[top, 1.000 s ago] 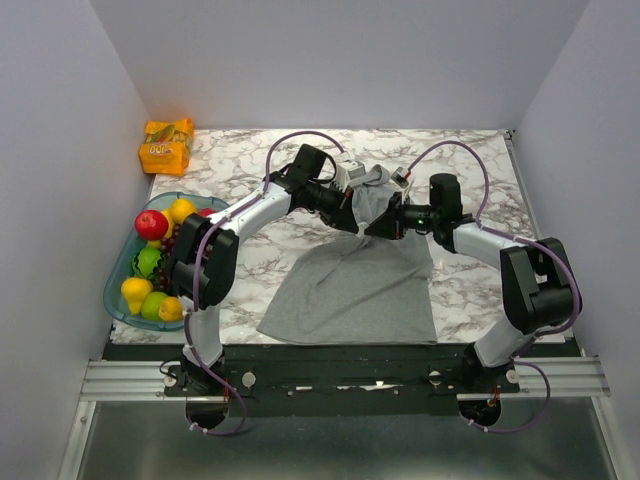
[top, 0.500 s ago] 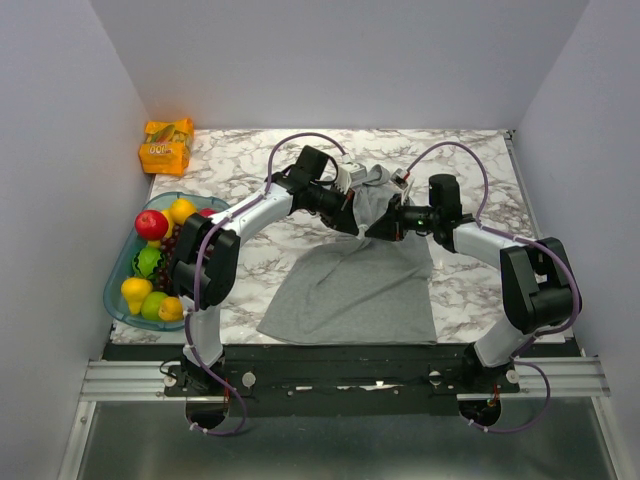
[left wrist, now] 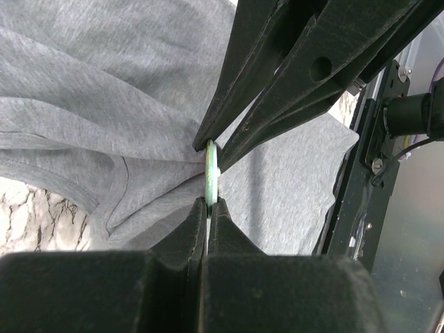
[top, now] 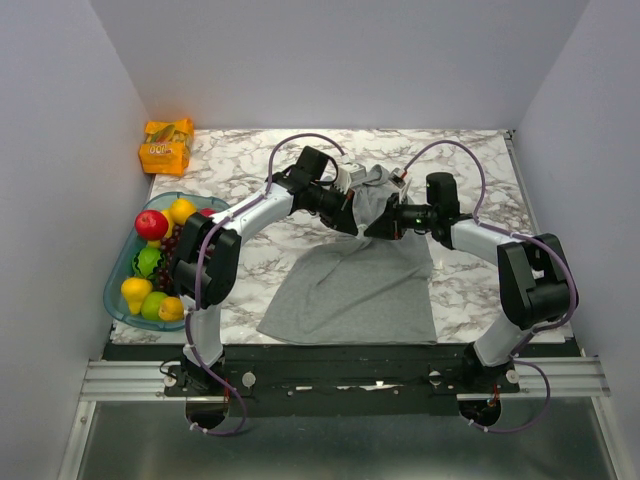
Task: Pin the brooch onto the clothing
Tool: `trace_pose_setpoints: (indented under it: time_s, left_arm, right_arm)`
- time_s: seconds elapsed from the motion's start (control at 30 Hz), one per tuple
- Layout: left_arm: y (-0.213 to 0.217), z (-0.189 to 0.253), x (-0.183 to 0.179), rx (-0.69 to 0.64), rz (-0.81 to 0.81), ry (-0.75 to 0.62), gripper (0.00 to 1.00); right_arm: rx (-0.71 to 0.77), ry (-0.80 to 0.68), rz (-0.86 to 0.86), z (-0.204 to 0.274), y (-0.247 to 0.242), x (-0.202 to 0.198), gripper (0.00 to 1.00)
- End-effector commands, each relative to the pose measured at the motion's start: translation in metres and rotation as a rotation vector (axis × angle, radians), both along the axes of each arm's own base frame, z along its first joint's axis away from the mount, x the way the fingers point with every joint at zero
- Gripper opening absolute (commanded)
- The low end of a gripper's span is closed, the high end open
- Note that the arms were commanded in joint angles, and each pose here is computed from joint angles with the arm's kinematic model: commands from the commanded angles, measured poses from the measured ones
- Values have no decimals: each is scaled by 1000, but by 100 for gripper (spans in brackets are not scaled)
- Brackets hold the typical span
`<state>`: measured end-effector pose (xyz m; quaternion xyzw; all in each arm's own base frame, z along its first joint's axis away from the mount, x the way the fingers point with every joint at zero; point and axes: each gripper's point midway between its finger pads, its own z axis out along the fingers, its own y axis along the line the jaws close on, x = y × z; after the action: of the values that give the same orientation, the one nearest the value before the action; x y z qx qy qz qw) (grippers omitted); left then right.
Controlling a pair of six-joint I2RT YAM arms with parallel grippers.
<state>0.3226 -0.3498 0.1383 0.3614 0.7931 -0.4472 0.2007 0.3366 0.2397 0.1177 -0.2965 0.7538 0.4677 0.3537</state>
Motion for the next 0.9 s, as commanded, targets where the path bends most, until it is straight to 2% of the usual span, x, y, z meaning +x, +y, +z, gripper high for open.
trace_pose_setpoints:
  time_s: [0.0,0.43,0.87]
  left_arm:
    - [-30,14,-20,-60,-72,21,0]
    - [-19,9,-3,-36,-1,40,0]
    - [-21,20,-8,-80,-31,17,0]
  right_arm:
    - [19,-104,43,21,18,7,23]
    - [18,-114,47,24,17,4,27]
    - [14,-86,31,19,18,9,27]
